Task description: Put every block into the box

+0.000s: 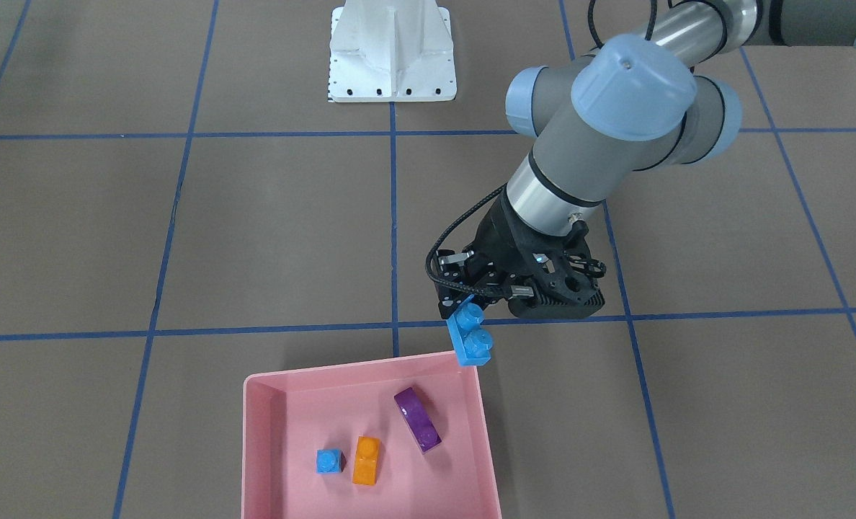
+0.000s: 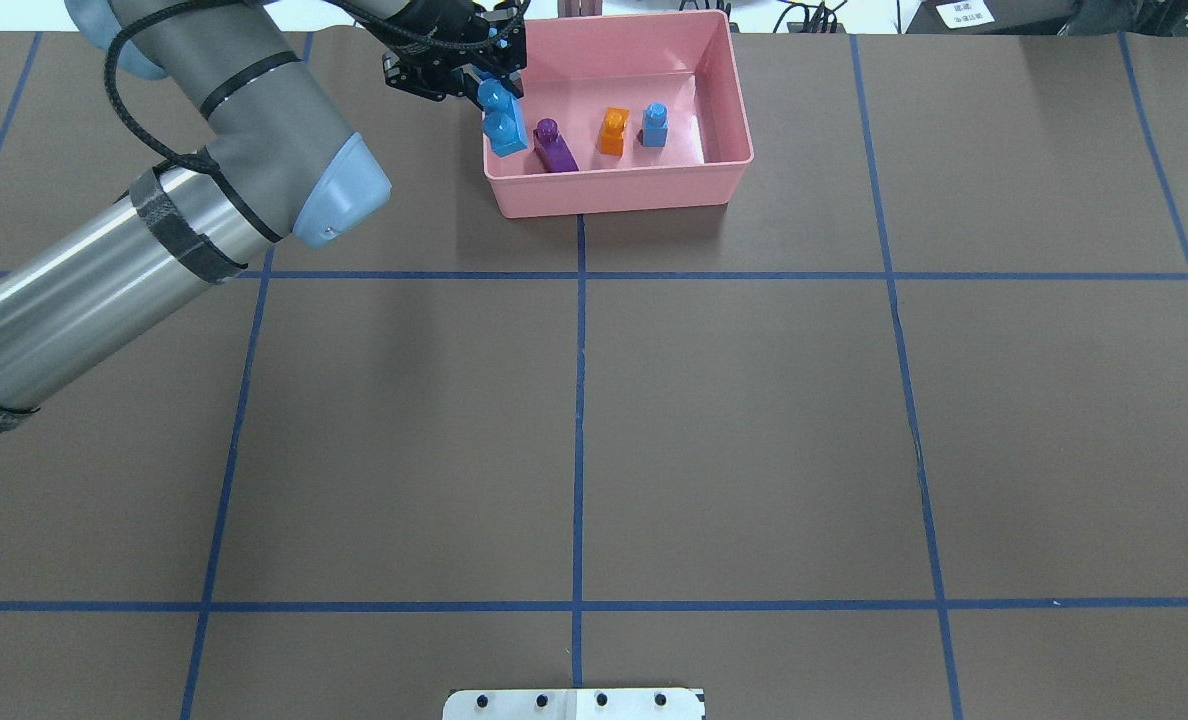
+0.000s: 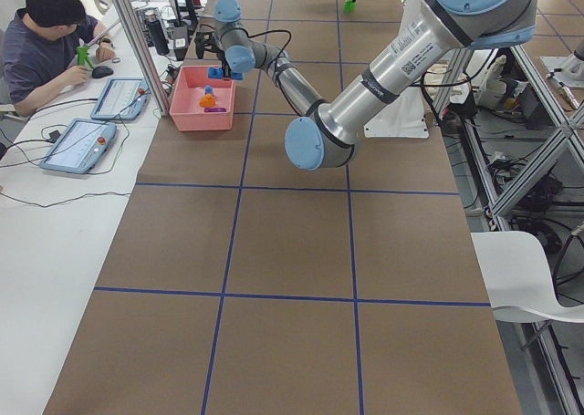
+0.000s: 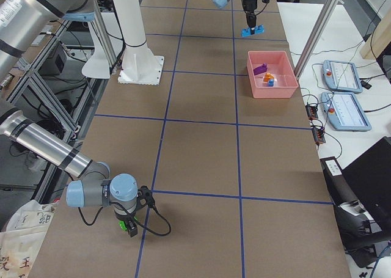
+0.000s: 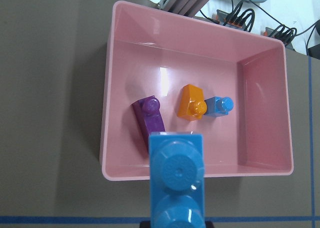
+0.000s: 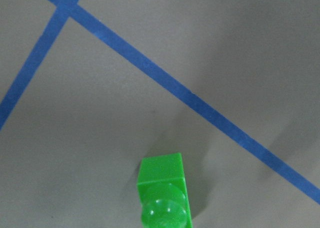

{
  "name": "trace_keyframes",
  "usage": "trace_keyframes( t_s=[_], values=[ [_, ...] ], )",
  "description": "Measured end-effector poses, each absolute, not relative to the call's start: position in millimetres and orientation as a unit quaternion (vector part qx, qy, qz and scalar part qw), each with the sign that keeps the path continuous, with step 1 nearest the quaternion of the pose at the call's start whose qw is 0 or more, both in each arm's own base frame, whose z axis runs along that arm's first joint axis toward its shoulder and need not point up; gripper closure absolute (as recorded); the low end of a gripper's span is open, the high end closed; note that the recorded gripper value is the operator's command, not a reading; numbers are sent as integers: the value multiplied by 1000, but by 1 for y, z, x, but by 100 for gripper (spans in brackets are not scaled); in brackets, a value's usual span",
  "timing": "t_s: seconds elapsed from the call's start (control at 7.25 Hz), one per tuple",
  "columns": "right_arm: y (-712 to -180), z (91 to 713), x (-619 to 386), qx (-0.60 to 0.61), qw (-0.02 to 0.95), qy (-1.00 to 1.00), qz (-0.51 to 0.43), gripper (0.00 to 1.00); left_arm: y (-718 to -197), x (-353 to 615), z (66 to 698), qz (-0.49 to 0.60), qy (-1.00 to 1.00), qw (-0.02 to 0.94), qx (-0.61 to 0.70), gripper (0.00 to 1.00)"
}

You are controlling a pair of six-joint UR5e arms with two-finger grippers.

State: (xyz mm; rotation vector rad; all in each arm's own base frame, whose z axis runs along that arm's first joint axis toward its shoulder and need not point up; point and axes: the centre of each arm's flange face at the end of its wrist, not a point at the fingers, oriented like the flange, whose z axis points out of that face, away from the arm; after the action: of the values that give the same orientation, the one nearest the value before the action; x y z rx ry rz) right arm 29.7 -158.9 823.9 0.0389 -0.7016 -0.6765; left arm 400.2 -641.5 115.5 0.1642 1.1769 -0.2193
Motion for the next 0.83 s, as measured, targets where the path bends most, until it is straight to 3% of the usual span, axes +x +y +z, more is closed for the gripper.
trace_keyframes(
  t_s=[0.14, 0.28, 0.41, 0.83],
  values=[
    [-161, 824, 27, 22, 879, -348, -325, 20, -644, 401, 115, -103, 554, 822, 78, 100],
    [-167, 824, 24, 25, 877, -352, -326, 66, -645, 402, 116, -104, 554, 822, 78, 100],
    [-175, 827, 21, 26, 875, -354, -328, 96, -646, 402, 117, -104, 554, 823, 78, 100],
    [-195, 832, 14, 32, 873, -354, -333, 100, -670, 413, 139, -122, 543, 824, 104, 100]
  ],
)
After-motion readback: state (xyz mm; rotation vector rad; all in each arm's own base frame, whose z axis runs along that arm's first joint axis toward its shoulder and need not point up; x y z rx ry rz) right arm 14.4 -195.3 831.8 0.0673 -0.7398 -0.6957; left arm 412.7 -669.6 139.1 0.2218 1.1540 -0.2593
